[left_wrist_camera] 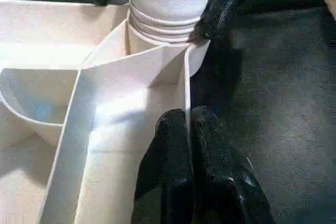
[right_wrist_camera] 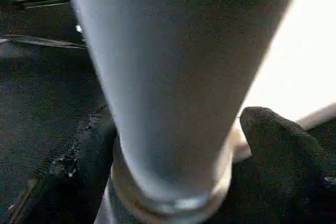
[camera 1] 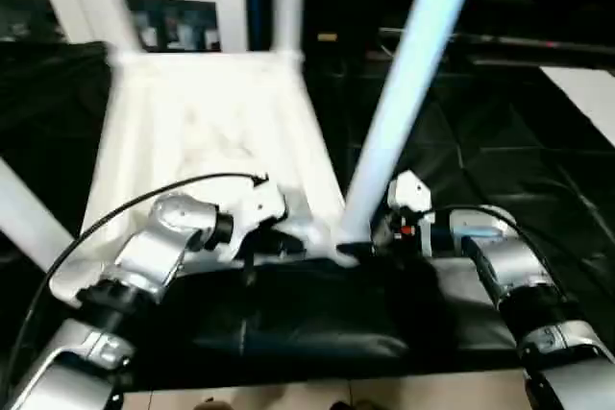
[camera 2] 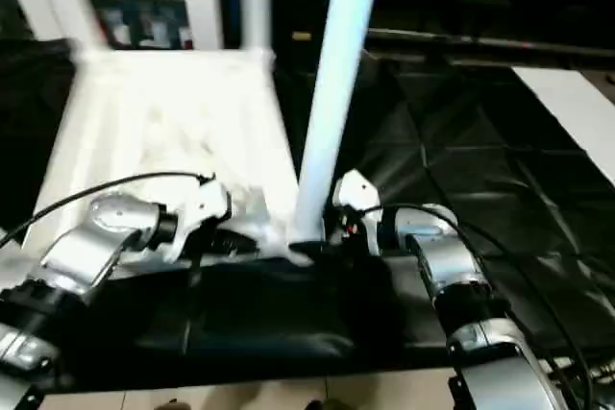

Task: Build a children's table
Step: Rotate leg to tighten

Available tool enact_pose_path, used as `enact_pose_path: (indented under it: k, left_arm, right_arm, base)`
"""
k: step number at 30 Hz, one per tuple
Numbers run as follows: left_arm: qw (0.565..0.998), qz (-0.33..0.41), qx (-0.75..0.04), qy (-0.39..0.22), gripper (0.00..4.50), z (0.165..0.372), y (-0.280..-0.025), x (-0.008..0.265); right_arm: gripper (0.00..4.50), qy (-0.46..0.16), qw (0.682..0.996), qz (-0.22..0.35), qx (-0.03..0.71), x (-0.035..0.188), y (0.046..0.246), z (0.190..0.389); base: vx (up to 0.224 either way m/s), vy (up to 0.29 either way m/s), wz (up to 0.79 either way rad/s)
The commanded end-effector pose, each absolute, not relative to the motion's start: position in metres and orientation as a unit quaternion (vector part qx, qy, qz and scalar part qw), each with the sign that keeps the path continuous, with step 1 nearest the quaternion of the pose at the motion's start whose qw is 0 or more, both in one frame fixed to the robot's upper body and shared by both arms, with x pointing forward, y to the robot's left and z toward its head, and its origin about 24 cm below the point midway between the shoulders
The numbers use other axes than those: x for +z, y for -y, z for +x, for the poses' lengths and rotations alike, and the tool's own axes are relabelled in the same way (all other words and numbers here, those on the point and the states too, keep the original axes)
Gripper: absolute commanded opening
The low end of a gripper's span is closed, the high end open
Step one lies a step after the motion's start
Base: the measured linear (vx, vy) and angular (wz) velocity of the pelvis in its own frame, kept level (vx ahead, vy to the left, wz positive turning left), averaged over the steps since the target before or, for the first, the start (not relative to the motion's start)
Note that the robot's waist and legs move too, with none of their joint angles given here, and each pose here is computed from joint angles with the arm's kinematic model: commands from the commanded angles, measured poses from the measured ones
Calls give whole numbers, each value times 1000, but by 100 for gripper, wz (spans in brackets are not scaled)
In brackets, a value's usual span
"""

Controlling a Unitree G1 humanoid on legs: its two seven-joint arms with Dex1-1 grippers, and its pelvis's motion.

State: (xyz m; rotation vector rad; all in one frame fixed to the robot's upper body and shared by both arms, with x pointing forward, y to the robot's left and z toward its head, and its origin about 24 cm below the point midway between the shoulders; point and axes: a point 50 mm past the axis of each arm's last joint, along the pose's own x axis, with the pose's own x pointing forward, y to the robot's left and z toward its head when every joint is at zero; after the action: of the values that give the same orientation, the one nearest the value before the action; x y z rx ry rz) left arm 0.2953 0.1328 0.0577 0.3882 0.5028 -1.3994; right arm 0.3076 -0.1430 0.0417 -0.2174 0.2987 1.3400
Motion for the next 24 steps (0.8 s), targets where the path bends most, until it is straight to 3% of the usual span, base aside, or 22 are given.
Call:
enact_pose_path:
  k: [1, 6, 13, 17, 20, 24]
  left_arm:
    - [684, 160, -670, -240, 0, 284, -123, 51]
    - [684, 157, -670, -240, 0, 284, -125, 52]
    - [700, 163, -654, -237, 0, 288, -125, 52]
    - [751, 161, -601, -222, 0, 300, -119, 49]
    - [783, 166, -558, -217, 0, 309, -112, 45]
    - [811, 163, -519, -213, 0, 315, -97, 42]
  right_arm:
    - [389, -151, 760, -114, 621, 40, 149, 305]
    - [374, -155, 753, -99, 632, 41, 147, 303]
    - [305, -154, 758, -88, 627, 38, 144, 301]
    - [280, -151, 808, -53, 567, 30, 137, 306]
    - [275, -171, 867, -26, 467, 17, 131, 315]
    - [274, -185, 914, 17, 360, 6, 122, 322]
  base:
    - [0, 0, 0]
    - [0, 0, 0]
    - [0, 0, 0]
    - [0, 0, 0]
    - [0, 0, 0]
    - [0, 0, 0]
